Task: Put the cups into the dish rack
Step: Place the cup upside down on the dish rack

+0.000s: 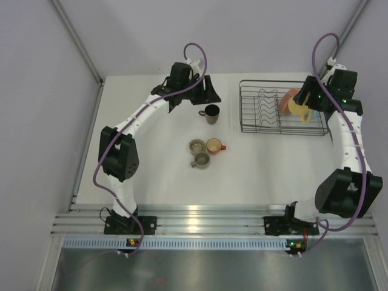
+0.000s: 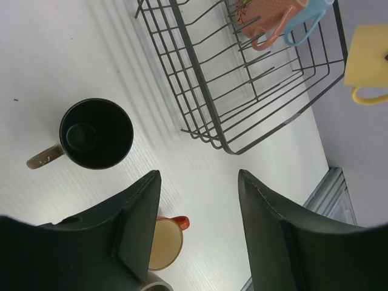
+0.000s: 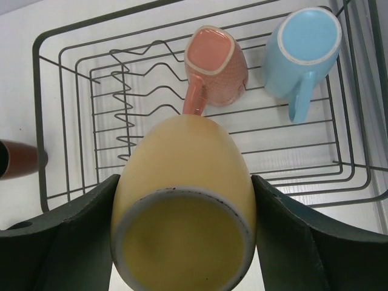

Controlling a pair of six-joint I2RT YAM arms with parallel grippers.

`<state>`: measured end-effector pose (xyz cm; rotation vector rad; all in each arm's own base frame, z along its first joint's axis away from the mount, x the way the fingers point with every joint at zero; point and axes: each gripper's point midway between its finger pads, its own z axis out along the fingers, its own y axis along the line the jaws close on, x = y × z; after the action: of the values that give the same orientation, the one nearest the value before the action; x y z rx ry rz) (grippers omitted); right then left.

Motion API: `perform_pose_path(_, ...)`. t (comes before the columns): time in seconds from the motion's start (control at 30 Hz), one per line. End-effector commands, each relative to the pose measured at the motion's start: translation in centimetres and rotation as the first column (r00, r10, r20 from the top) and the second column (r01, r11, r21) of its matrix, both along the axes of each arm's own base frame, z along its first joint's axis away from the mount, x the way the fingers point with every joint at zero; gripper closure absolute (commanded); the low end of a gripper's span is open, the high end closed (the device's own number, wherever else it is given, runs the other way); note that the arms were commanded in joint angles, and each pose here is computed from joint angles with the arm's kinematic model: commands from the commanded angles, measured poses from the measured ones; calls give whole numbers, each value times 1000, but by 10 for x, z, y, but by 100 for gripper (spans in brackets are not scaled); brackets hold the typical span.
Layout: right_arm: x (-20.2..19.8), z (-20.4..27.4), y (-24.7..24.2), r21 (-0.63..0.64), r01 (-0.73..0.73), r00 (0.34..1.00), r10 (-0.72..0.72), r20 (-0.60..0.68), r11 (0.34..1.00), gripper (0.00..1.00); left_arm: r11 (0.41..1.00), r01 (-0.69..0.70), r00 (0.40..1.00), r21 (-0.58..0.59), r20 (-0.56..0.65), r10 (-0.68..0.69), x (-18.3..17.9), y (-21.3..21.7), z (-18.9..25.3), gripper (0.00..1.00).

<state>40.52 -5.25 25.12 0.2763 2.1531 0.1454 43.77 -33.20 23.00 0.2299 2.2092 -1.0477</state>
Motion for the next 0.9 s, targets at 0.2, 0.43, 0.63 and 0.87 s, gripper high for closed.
perform_pose_path(0.2, 17, -6, -14, -46, 28, 999, -26, 39, 999, 100, 1000, -19, 996, -6, 86, 19, -7, 11, 36, 41)
perform_pose_path(0.43, 32, -19, -18, -43, 26, 999, -25, 33, 999, 100, 1000, -25, 996, 3, 86, 25, -5, 12, 33, 41)
perform_pose_path(0.63, 50, -22, -20, -37, 25, 999, -24, 34, 999, 100, 1000, -30, 996, 2, 79, 29, -2, 14, 31, 41)
perform_pose_path(0.87, 62, -30, -23, -28, 24, 999, -23, 26, 999, 100, 999, -47, 996, 1, 72, 47, 5, 21, 28, 41)
